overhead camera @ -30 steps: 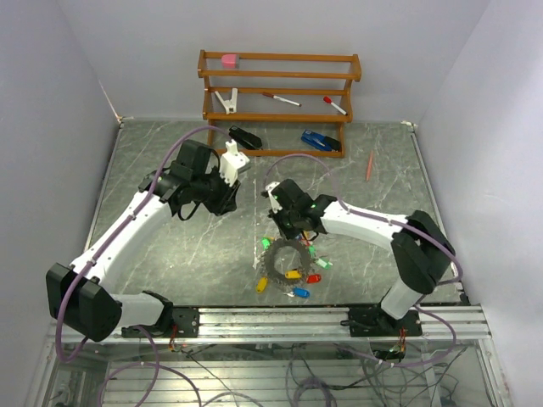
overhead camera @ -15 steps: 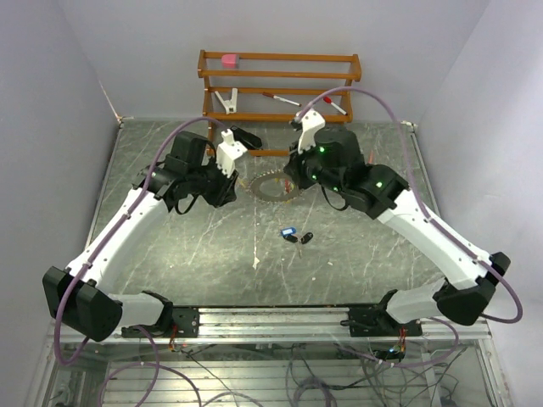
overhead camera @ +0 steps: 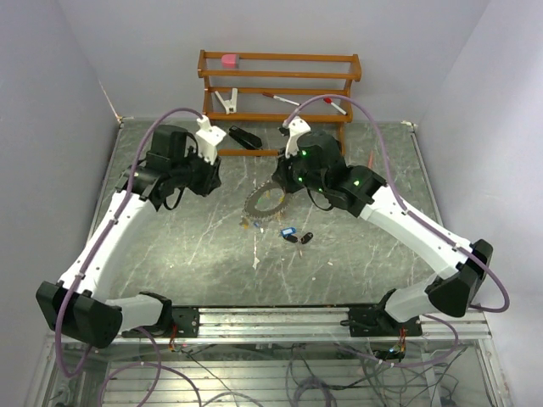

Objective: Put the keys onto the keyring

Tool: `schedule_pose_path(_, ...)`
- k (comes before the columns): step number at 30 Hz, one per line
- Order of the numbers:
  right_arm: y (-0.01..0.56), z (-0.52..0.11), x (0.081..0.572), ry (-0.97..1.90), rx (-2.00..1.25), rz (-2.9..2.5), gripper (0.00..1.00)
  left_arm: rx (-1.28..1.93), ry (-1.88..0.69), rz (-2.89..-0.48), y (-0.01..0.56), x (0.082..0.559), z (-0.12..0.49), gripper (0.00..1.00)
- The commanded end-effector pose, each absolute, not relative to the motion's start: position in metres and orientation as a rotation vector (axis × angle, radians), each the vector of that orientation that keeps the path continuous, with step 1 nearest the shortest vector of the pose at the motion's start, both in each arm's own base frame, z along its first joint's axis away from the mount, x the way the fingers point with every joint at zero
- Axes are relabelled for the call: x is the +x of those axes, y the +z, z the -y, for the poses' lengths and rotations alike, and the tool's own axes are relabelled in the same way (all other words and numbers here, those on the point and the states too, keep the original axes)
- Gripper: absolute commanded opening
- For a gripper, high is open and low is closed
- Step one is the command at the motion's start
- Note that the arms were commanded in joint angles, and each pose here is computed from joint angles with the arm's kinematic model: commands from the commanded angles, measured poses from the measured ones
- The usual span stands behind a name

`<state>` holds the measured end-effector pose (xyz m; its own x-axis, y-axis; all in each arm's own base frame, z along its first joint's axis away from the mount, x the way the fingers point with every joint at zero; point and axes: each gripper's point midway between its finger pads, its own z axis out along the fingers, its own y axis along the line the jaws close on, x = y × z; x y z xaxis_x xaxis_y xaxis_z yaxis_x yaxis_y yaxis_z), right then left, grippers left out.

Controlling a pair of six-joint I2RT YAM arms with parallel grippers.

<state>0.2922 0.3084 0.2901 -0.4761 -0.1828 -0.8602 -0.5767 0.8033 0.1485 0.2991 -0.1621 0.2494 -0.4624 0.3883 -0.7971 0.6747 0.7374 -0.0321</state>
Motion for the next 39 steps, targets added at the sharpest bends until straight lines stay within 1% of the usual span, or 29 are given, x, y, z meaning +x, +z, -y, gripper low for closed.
schedule_pose_path(1, 0.326, -0.333, 0.298, 0.725, -0.457, -1.924, 0.00, 0.649, -0.389, -2.011, 0.290, 0.319, 0.144, 0.33)
schedule_pose_path(4, 0.314, -0.344, 0.305, 0.761, -0.376, -1.964, 0.00, 0.585, -0.397, -2.029, 0.292, 0.326, 0.136, 0.33)
schedule_pose_path(7, 0.300, -0.364, 0.310, 0.864, -0.310, -1.977, 0.00, 0.530, -0.427, -2.065, 0.286, 0.331, 0.129, 0.33)
schedule_pose_path(13, 0.242, -0.415, 0.318, 1.002, -0.326, -2.095, 0.00, 0.449, -0.424, -2.071, 0.282, 0.339, 0.112, 0.33)
schedule_pose_path(16, 0.219, -0.429, 0.327, 1.013, -0.331, -2.127, 0.00, 0.446, -0.404, -2.067, 0.283, 0.339, 0.107, 0.33)
schedule_pose_path(19, 0.194, -0.429, 0.334, 0.977, -0.324, -2.158, 0.00, 0.451, -0.385, -2.074, 0.282, 0.338, 0.103, 0.34)
schedule_pose_path(20, 0.185, -0.426, 0.336, 0.968, -0.322, -2.172, 0.02, 0.450, -0.378, -2.075, 0.281, 0.338, 0.102, 0.34)
schedule_pose_path(22, 0.168, -0.415, 0.341, 0.939, -0.304, -2.207, 0.07, 0.450, -0.369, -2.074, 0.281, 0.338, 0.100, 0.36)
schedule_pose_path(24, 0.154, -0.400, 0.347, 0.902, -0.284, -2.241, 0.17, 0.446, -0.363, -2.071, 0.280, 0.338, 0.099, 0.37)
schedule_pose_path(25, 0.151, -0.392, 0.349, 0.890, -0.275, -2.248, 0.49, 0.441, -0.361, -2.071, 0.280, 0.339, 0.099, 0.38)
schedule_pose_path(26, 0.152, -0.384, 0.351, 0.875, -0.267, -2.245, 0.74, 0.437, -0.357, -2.071, 0.280, 0.339, 0.098, 0.40)
schedule_pose_path(27, 0.156, -0.375, 0.354, 0.854, -0.263, -2.238, 0.85, 0.426, -0.349, -2.077, 0.279, 0.340, 0.097, 0.52)
schedule_pose_path(28, 0.161, -0.366, 0.355, 0.826, -0.271, -2.230, 0.89, 0.413, -0.338, -2.078, 0.279, 0.341, 0.095, 0.65)
schedule_pose_path(29, 0.168, -0.356, 0.359, 0.784, -0.272, -2.220, 0.98, 0.409, -0.330, -2.080, 0.277, 0.342, 0.094, 0.86)
schedule_pose_path(30, 0.175, -0.343, 0.364, 0.718, -0.275, -2.215, 0.99, 0.396, -0.320, -2.078, 0.278, 0.343, 0.092, 0.97)
schedule_pose_path(31, 0.183, -0.328, 0.368, 0.629, -0.271, -2.211, 1.00, 0.382, -0.308, -2.079, 0.277, 0.344, 0.090, 0.99)
schedule_pose_path(34, 0.207, -0.288, 0.373, 0.390, -0.286, -2.187, 1.00, 0.361, -0.300, -2.080, 0.276, 0.345, 0.088, 0.99)
schedule_pose_path(36, 0.213, -0.255, 0.370, 0.242, -0.183, -2.185, 1.00, 0.365, -0.308, -2.074, 0.277, 0.345, 0.089, 0.99)
schedule_pose_path(39, 0.222, -0.220, 0.357, 0.129, -0.153, -2.126, 1.00, 0.356, -0.312, -2.075, 0.274, 0.346, 0.090, 1.00)
